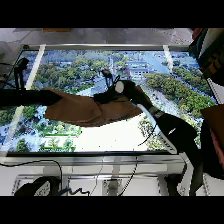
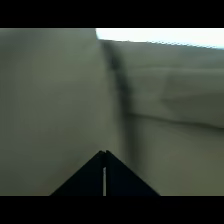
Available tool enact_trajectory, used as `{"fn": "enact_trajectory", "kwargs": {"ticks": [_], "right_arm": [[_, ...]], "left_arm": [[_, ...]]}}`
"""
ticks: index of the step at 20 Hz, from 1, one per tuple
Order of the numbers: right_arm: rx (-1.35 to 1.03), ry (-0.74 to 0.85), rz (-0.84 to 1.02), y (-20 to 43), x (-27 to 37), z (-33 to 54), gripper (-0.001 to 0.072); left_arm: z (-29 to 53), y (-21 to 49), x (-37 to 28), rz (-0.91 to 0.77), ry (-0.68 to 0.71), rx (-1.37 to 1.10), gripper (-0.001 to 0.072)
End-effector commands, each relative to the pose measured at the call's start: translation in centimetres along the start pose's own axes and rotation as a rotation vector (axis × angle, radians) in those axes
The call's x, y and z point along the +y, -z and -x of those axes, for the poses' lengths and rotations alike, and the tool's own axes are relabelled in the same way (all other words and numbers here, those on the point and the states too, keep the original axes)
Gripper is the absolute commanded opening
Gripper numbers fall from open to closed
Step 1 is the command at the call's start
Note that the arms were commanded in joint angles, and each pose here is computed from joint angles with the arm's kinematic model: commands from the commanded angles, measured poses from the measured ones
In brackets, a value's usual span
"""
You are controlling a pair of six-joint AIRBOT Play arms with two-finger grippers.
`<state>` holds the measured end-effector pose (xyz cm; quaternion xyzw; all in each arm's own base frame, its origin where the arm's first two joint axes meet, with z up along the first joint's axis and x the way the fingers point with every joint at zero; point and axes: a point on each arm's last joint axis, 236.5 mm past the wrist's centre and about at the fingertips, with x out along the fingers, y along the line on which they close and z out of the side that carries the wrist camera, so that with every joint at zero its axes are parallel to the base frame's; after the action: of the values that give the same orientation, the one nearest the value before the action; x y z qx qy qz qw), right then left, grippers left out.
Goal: Fold the clothes and pants, and hang the long-sleeved shirts on hangers.
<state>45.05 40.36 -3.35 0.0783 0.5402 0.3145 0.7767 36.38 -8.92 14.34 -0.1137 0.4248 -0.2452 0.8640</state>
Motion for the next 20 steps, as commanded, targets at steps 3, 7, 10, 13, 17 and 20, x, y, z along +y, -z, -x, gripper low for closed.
{"fn": "enact_trajectory", "kwargs": {"ticks": [3, 7, 10, 13, 17, 20], "right_arm": [[0.143, -0.191, -0.111, 8.3, 10.4, -8.2, 0.0030], [0.162, -0.202, -0.097, 10.1, 12.6, -9.0, 0.0030], [0.181, -0.161, -0.136, 9.1, 10.0, -7.9, 0.0030], [0.151, -0.076, -0.121, 6.0, 5.4, -4.5, 0.0030], [0.113, 0.186, -0.061, 1.8, -5.2, 4.2, 0.0031], [0.043, 0.326, -0.129, -0.9, -12.6, 12.1, 0.0031]], "left_arm": [[0.3, -2.5, 0.1, -0.003, -0.026, -0.106, 0.0011], [-0.6, -2.7, 0.1, 0.004, -0.018, -0.106, 0.0011], [-2.6, -2.2, -1.4, 0.018, 0.047, -0.069, 0.0011], [-6.1, -1.3, -4.4, 0.047, 0.159, -0.006, 0.0011], [-12.1, -0.4, -8.8, 0.083, 0.265, 0.035, 0.0011], [-17.2, -0.8, -12.0, 0.115, 0.288, -0.026, 0.0011]]}}
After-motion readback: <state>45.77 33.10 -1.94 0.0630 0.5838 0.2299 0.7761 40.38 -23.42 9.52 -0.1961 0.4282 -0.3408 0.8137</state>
